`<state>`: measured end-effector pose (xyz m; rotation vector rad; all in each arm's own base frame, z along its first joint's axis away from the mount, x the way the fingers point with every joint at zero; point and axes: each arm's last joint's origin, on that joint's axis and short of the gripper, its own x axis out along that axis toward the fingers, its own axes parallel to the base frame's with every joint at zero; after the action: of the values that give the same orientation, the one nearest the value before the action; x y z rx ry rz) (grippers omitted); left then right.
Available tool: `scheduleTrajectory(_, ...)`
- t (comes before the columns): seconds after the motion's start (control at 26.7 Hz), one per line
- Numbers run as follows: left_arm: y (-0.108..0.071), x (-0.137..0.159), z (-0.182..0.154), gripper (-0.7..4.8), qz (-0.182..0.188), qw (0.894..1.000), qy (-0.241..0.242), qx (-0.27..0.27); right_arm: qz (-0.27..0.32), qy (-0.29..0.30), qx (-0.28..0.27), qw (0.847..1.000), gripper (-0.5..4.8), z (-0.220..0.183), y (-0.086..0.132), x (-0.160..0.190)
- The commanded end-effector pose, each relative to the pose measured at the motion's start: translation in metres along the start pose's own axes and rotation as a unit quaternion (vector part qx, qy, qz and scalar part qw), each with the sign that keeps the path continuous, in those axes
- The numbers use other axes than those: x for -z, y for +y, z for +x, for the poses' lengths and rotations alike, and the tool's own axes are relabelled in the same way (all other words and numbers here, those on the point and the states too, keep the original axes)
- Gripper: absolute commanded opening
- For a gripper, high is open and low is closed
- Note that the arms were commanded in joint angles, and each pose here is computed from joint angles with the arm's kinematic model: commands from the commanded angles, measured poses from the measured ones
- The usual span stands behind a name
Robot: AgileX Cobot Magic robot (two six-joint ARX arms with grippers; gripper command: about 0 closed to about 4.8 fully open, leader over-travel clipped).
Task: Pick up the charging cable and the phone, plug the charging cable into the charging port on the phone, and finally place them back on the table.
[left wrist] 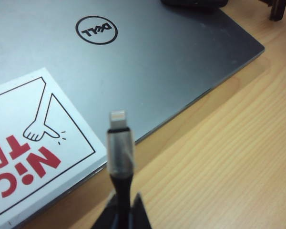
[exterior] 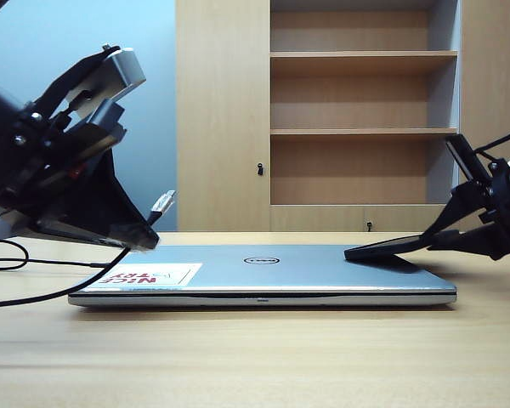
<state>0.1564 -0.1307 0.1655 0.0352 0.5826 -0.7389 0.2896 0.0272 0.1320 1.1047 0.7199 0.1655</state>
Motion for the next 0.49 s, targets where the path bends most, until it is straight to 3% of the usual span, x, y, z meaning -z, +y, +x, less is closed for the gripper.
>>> scheduleTrajectory(0.04, -0.001, -0.002, 0.0, -0.07, 0.0, 1.0, -0.006, 0.003, -0.015, 0.015, 0.038, 0.999, -0.01, 0.001, -0.009, 0.007)
scheduleTrajectory(0.3, -0.001, -0.002, 0.0, -0.07, 0.0, 1.0, -0.006, 0.003, -0.056, 0.01, -0.004, 0.998, -0.02, -0.003, 0.002, 0.003)
scheduleTrajectory(0.49, -0.001, -0.001, 0.0, -0.07, 0.0, 1.0, -0.003, 0.002, -0.103, 0.011, -0.028, 0.994, -0.03, -0.03, 0.029, 0.003)
